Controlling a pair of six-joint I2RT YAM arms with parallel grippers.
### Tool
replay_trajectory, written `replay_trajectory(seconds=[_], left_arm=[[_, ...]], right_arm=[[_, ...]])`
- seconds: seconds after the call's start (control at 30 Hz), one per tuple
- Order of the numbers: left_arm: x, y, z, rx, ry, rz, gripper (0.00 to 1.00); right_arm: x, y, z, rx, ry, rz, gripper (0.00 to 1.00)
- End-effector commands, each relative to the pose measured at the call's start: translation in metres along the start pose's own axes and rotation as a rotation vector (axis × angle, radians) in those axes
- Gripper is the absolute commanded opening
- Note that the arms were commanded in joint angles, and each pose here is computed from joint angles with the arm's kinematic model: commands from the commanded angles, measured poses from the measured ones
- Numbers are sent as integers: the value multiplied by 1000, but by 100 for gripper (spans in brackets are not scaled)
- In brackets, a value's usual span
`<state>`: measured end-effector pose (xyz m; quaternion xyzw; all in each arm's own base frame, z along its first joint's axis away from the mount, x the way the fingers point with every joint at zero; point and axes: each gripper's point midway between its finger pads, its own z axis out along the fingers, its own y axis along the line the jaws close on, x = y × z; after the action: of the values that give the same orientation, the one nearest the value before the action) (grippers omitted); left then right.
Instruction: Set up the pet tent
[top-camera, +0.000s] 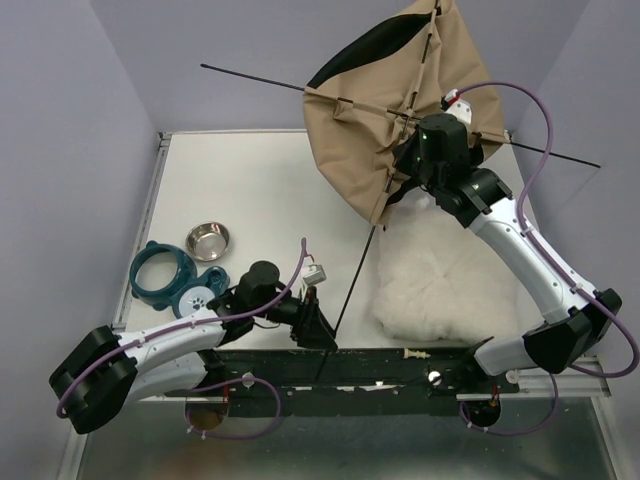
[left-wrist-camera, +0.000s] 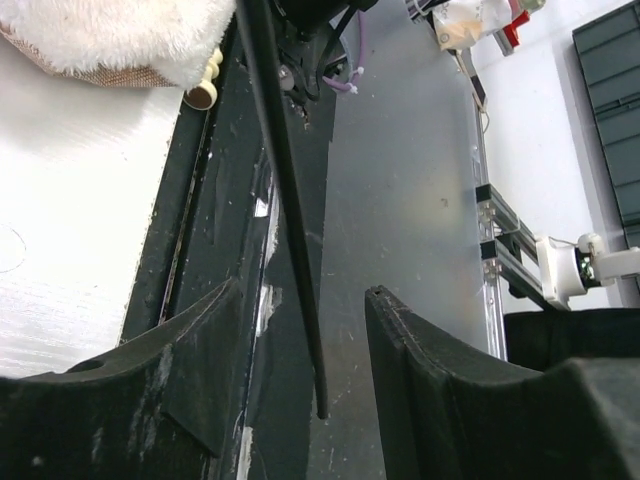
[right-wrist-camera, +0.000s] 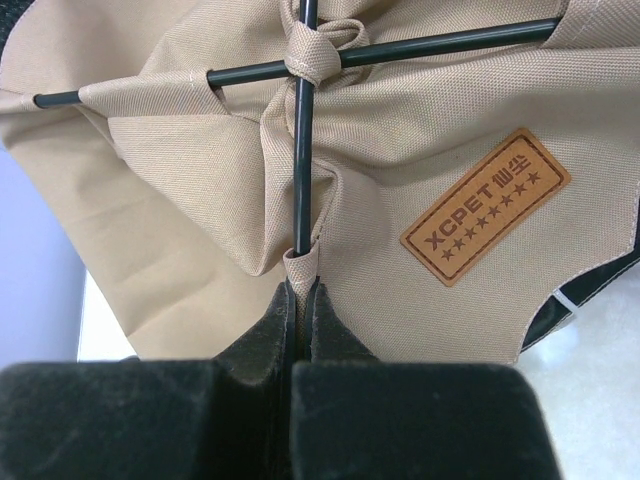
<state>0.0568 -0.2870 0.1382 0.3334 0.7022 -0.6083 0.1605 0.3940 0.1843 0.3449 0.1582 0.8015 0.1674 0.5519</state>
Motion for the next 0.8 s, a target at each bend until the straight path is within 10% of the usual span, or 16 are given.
replay_trajectory(seconds=[0.0, 0.63, 0.77], left_arm=[[2, 0, 6, -25, -12, -3, 60], [24, -28, 11, 60, 89, -31, 36], [19, -35, 11, 81, 79, 2, 2]], right_arm=[[-17, 8, -14, -43, -43, 56, 1], [-38, -5, -19, -6, -106, 58, 1], [-31, -5, -17, -18, -84, 60, 1]])
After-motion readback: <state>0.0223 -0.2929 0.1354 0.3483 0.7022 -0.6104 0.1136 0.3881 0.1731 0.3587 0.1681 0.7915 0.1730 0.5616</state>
